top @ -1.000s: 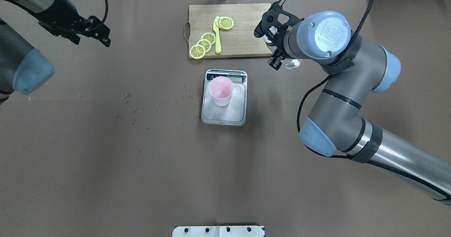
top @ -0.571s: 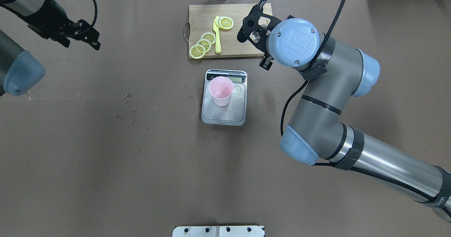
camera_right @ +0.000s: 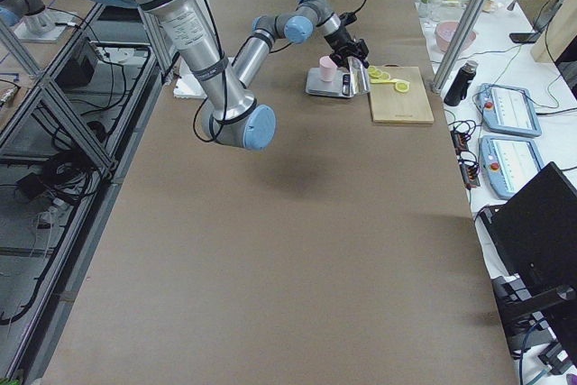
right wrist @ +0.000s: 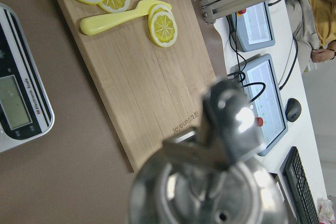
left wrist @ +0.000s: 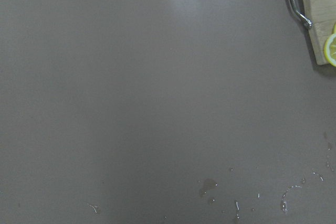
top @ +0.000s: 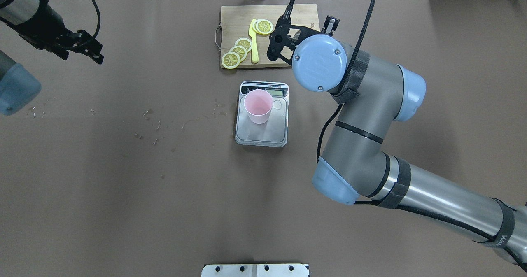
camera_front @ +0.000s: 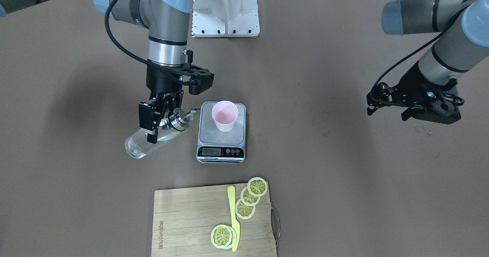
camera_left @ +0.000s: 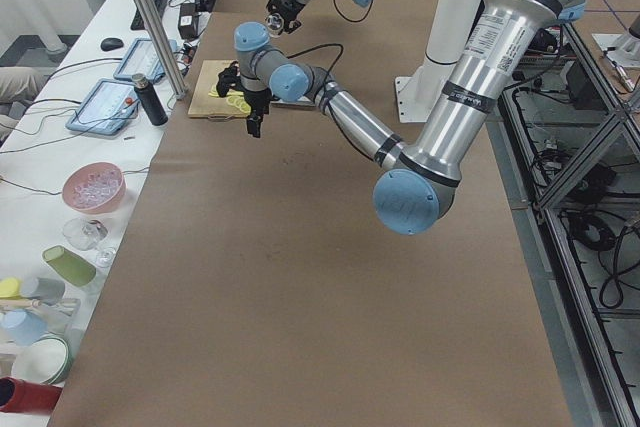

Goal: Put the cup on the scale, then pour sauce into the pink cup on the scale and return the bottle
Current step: 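Move the held bottle over the pink cup with the right gripper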

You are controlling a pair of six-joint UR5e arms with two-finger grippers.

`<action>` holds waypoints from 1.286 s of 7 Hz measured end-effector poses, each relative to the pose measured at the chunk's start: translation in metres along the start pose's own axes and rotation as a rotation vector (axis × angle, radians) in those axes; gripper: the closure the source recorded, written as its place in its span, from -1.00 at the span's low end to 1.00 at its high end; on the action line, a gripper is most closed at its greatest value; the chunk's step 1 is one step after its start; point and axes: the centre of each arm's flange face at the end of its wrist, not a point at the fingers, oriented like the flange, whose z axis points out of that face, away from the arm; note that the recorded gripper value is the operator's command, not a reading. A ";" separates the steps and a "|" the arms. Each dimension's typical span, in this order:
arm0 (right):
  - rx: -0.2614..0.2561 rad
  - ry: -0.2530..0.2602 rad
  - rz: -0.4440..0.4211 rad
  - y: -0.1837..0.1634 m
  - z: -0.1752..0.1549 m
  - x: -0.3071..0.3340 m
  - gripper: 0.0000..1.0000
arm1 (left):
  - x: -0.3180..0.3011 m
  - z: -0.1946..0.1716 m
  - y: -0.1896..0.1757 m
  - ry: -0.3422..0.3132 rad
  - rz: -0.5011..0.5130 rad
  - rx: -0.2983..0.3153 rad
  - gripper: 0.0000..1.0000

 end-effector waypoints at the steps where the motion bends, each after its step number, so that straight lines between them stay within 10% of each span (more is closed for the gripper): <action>1: -0.007 0.016 -0.034 -0.005 -0.001 -0.006 1.00 | -0.030 -0.003 0.007 0.004 0.001 -0.005 -0.93; 9: -0.089 0.159 -0.370 -0.033 -0.004 -0.017 1.00 | -0.121 -0.015 0.033 -0.004 0.020 -0.011 -0.93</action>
